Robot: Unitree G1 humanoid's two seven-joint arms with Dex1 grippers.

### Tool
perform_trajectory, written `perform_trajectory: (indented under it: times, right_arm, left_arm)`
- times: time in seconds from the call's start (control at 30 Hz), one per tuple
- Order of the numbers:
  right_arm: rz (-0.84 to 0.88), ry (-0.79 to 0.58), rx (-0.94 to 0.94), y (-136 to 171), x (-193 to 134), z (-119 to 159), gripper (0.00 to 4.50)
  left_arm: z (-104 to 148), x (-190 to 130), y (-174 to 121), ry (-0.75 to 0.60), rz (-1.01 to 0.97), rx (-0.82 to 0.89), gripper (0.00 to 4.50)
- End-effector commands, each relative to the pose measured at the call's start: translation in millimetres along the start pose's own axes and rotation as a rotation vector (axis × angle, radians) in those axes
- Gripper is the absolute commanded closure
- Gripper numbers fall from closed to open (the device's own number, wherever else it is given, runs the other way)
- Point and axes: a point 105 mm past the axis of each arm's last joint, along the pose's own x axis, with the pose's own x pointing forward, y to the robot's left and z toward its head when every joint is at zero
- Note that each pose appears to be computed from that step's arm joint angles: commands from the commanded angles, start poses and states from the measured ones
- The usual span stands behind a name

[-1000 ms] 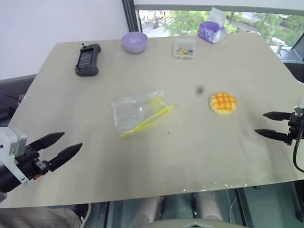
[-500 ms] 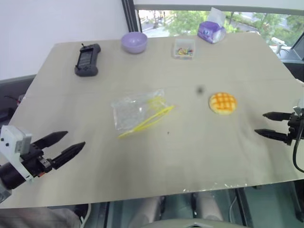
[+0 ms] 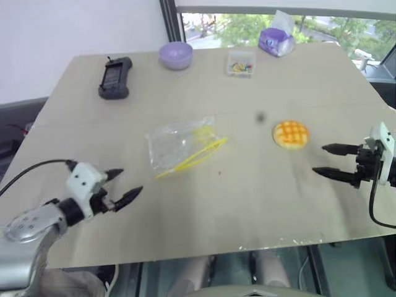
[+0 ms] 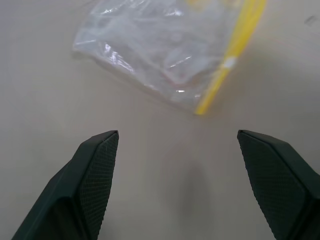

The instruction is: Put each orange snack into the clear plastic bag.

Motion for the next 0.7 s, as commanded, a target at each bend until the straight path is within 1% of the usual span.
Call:
perform_trajectory:
  times: [0.03, 0.1, 0.2, 0.33, 0.43, 0.6, 0.7]
  right_arm:
    - [-0.007, -0.026, -0.017, 2, 0, 10, 0.18]
    - [0.020, -0.061, 0.009, 8, 1, 17, 0.18]
    - [0.056, -0.096, 0.036, 15, 3, 27, 0.18]
    - [0.252, -0.159, 0.047, 55, 9, 51, 0.18]
    - [0.291, -0.192, 0.036, 64, 11, 63, 0.18]
    - [0.309, -0.257, -0.041, 72, 15, 90, 0.18]
    - [0.329, -0.271, -0.068, 76, 15, 98, 0.18]
  left_arm:
    - [-1, 12, 13, 0.010, 0.033, 0.199, 0.48]
    - [-1, 24, 20, 0.008, 0.026, 0.281, 0.48]
    - [-1, 33, 21, -0.017, -0.008, 0.295, 0.48]
    - [-5, 50, 17, -0.042, -0.093, 0.433, 0.48]
    - [-3, 59, 18, -0.077, -0.125, 0.467, 0.48]
    - [-8, 70, 14, -0.069, -0.219, 0.562, 0.48]
    - [-10, 78, 11, -0.074, -0.246, 0.595, 0.48]
